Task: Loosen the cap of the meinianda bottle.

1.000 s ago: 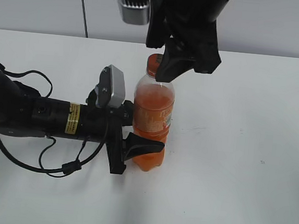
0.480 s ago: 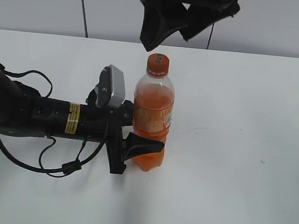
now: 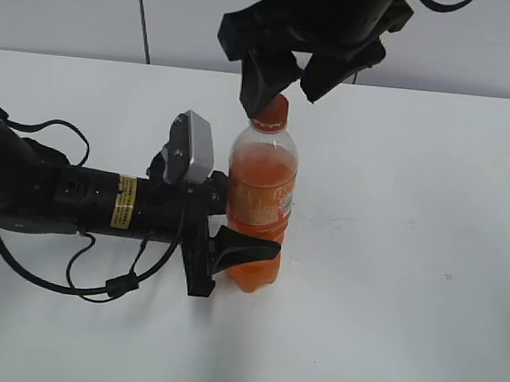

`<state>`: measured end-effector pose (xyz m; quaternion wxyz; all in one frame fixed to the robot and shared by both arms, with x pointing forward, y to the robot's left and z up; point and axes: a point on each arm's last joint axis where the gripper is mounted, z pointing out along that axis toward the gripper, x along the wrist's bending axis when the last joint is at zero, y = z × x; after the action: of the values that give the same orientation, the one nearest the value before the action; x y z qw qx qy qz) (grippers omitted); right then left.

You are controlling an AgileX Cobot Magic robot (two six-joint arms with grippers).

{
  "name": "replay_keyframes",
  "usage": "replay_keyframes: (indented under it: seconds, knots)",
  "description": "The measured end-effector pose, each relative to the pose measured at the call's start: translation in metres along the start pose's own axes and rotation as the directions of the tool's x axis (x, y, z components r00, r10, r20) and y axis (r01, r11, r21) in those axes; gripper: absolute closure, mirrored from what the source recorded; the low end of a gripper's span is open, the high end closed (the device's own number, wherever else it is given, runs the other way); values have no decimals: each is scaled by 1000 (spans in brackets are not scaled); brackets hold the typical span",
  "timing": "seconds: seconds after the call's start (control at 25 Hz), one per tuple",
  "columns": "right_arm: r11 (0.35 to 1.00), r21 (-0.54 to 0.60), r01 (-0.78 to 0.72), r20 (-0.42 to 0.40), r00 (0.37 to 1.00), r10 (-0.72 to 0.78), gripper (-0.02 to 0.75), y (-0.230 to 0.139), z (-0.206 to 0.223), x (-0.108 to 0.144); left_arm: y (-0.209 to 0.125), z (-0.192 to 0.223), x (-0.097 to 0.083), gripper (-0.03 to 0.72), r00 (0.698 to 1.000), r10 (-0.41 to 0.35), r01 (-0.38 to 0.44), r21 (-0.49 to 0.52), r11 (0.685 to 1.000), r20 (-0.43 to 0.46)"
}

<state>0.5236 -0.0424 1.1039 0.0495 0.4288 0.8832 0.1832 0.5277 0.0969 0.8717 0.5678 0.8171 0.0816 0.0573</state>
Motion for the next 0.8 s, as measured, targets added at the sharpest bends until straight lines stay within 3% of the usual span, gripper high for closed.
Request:
replay_keyframes:
  seconds: [0.24,0.4,0.52,0.64,0.68,0.76,0.8]
  knots:
    - [1000,12,7,-9,1000,-7,472,-1,1,1,0,1,0,295,1000,0,0,-1,1000,-1]
    - [995,11,104,-12,995,-104,472,-1,1,1,0,1,0,295,1000,0,0,0,1000,-1]
    - [946,6,323,-22,946,-323,472,-1,1,2,0,1,0,295,1000,0,0,0,1000,-1]
    - [756,-5,655,-23,755,-655,475,-1,1,2,0,1,0,295,1000,0,0,0,1000,-1]
    - [663,-8,748,-21,663,-748,475,-1,0,2,0,1,0,295,1000,0,0,0,1000,-1]
    - [486,-13,874,-19,486,-874,477,-1,0,2,0,1,0,295,1000,0,0,0,1000,-1]
    - [434,-14,901,-18,434,-901,477,-1,0,2,0,1,0,295,1000,0,0,0,1000,-1]
